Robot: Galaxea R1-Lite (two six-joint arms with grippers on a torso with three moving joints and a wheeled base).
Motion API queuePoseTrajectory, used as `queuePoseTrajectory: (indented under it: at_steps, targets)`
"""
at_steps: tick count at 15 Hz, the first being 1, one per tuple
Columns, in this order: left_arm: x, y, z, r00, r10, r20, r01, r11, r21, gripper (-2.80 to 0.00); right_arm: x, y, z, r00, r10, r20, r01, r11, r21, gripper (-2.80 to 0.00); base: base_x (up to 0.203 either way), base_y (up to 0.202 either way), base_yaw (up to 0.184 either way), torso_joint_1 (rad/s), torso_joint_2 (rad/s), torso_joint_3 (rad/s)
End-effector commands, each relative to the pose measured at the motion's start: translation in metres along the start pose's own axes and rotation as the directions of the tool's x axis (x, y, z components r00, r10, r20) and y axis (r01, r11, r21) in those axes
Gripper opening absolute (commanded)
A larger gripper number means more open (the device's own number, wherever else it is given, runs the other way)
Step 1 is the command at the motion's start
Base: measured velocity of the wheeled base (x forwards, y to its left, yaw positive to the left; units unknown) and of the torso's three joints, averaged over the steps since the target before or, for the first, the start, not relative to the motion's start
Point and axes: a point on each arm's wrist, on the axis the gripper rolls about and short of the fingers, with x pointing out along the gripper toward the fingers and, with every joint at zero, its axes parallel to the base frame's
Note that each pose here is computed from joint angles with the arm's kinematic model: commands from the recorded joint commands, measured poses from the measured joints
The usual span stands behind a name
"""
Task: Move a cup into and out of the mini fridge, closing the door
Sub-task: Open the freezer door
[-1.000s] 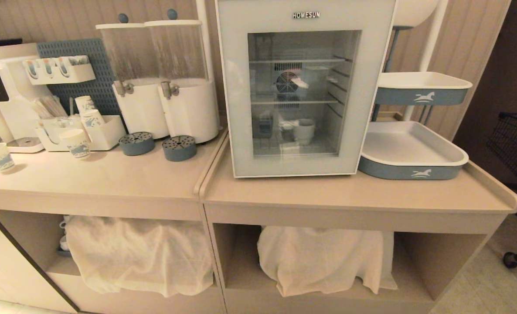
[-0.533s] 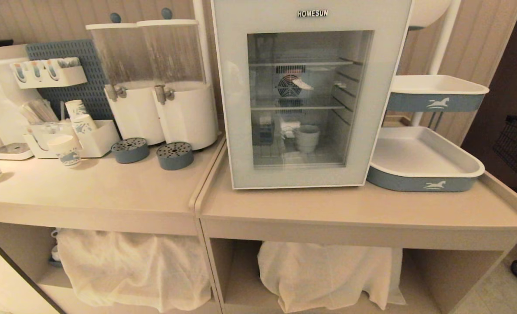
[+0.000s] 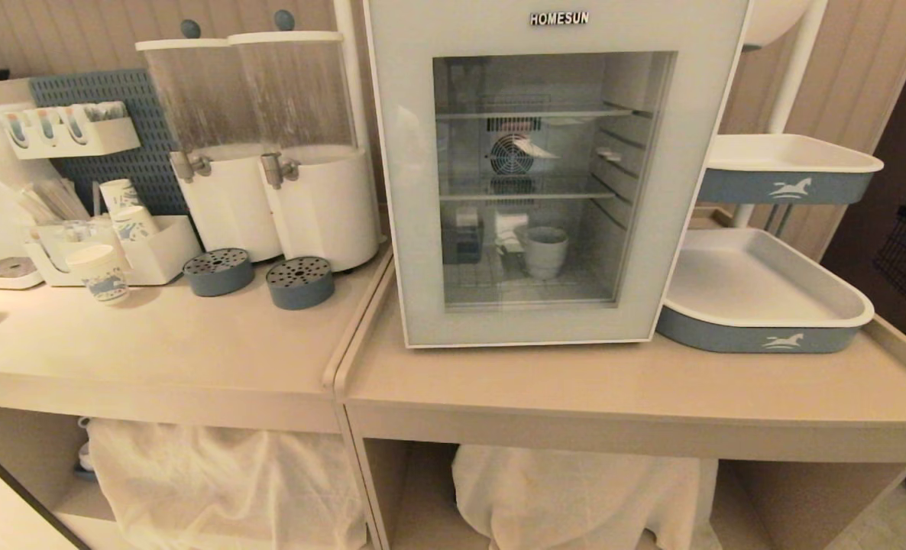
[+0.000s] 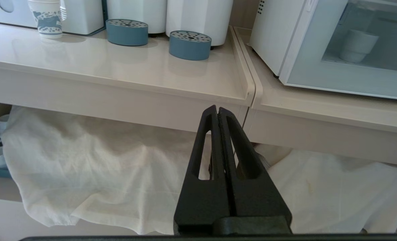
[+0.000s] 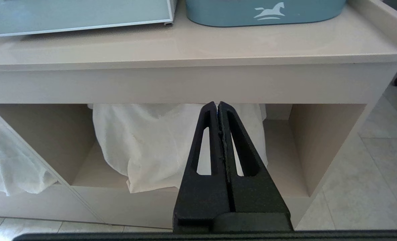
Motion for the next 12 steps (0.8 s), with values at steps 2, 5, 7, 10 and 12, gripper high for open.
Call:
queuePoseTrajectory:
  at_steps: [2,5,7,10,12]
  targets:
    - [0.002,0.002,-0.011,0.999,0.005,-0.037,-0.005,1.000,0.006,-2.80,0.000,0.000,0.000,1.000,0.000,-0.003,0.000,1.000,0.000,-2.80,0.000,0.000,0.000,0.000,0.00,0.000]
    - [0.002,0.002,-0.014,0.998,0.001,-0.068,0.001,0.999,0.035,-2.80,0.000,0.000,0.000,1.000,0.000,-0.002,0.000,1.000,0.002,-2.80,0.000,0.000,0.000,0.000,0.00,0.000]
    - [0.000,0.003,-0.021,0.988,0.000,-0.152,0.006,0.999,0.035,-2.80,0.000,0.000,0.000,1.000,-0.001,0.000,0.001,1.000,0.002,-2.80,0.000,0.000,0.000,0.000,0.00,0.000]
    - [-0.010,-0.003,0.007,0.984,-0.041,-0.172,0.047,0.998,0.028,-2.80,0.000,0.000,0.000,1.000,-0.001,-0.001,0.001,1.000,0.002,-2.80,0.000,0.000,0.000,0.000,0.00,0.000]
    - [-0.015,-0.007,0.030,0.980,-0.084,-0.178,0.090,0.996,0.023,-2.80,0.000,0.000,0.000,1.000,-0.001,-0.001,0.001,1.000,0.002,-2.80,0.000,0.000,0.000,0.000,0.00,0.000]
